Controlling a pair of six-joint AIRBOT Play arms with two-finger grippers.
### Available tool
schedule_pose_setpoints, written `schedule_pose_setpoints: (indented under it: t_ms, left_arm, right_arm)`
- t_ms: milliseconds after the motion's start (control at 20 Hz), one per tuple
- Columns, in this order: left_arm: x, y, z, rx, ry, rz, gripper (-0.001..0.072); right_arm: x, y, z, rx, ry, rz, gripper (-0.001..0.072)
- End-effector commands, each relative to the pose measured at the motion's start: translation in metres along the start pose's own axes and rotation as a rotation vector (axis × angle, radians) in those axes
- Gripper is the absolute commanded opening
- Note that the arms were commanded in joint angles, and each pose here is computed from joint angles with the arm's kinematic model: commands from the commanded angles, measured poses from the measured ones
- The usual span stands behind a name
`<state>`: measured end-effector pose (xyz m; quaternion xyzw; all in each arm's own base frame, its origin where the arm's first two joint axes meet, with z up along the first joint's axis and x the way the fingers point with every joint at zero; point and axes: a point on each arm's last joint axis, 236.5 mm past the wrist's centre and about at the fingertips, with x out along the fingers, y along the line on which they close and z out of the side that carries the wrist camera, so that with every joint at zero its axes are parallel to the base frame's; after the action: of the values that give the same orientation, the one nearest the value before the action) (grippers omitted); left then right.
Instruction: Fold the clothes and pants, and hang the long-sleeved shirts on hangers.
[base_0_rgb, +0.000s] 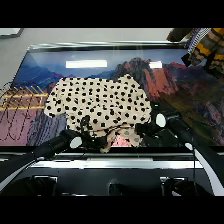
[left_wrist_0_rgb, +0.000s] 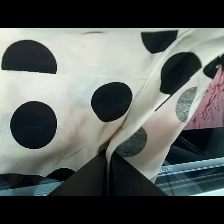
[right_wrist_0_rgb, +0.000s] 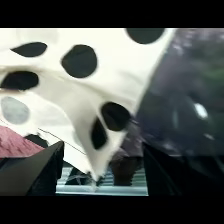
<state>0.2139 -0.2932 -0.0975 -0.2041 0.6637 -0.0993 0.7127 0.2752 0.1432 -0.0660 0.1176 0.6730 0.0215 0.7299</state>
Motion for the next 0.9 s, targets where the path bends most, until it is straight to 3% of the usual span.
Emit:
schedule_pose_setpoints:
  t_ms: [0, 100, 200, 250, 350, 500, 650, 850]
  left_arm:
    - [0.000, 0.000, -0.001, -0.001, 0.004, 0.002, 0.0017]
    - [0.000, 0.000, -0.001, -0.001, 0.004, 0.002, 0.0017]
    - [0.000, 0.000, -0.001, -0.001, 0.003, 0.002, 0.0017]
    - [0.000, 0.000, -0.001, -0.001, 0.004, 0.002, 0.0017]
    - [-0.001, 0.001, -0.001, 0.004, 0.004, 0.004, 0.0017]
    - [-0.022, 0.021, 0.014, 0.125, 0.009, 0.148, 0.0015]
    - [-0.084, 0.022, 0.076, 0.223, -0.112, 0.290, 0.0015]
    - [-0.197, -0.033, 0.141, 0.299, -0.343, 0.239, 0.0015]
  right_arm:
    - [0.019, 0.021, -0.008, -0.006, 0.055, 0.085, 0.0540]
    - [0.023, 0.016, -0.007, 0.000, 0.055, 0.066, 0.0517]
    - [0.029, 0.008, -0.004, 0.004, 0.052, 0.031, 0.0408]
    - [0.032, 0.006, -0.002, -0.001, 0.049, 0.020, 0.0315]
    - [0.035, 0.006, 0.004, -0.004, 0.025, 0.022, 0.0024]
    - [0.008, 0.013, 0.024, -0.046, -0.031, 0.013, 0.0022]
    - [-0.062, 0.025, 0.062, -0.123, -0.162, -0.008, 0.0022]
    - [-0.166, 0.053, 0.081, -0.205, -0.270, 0.038, 0.0022]
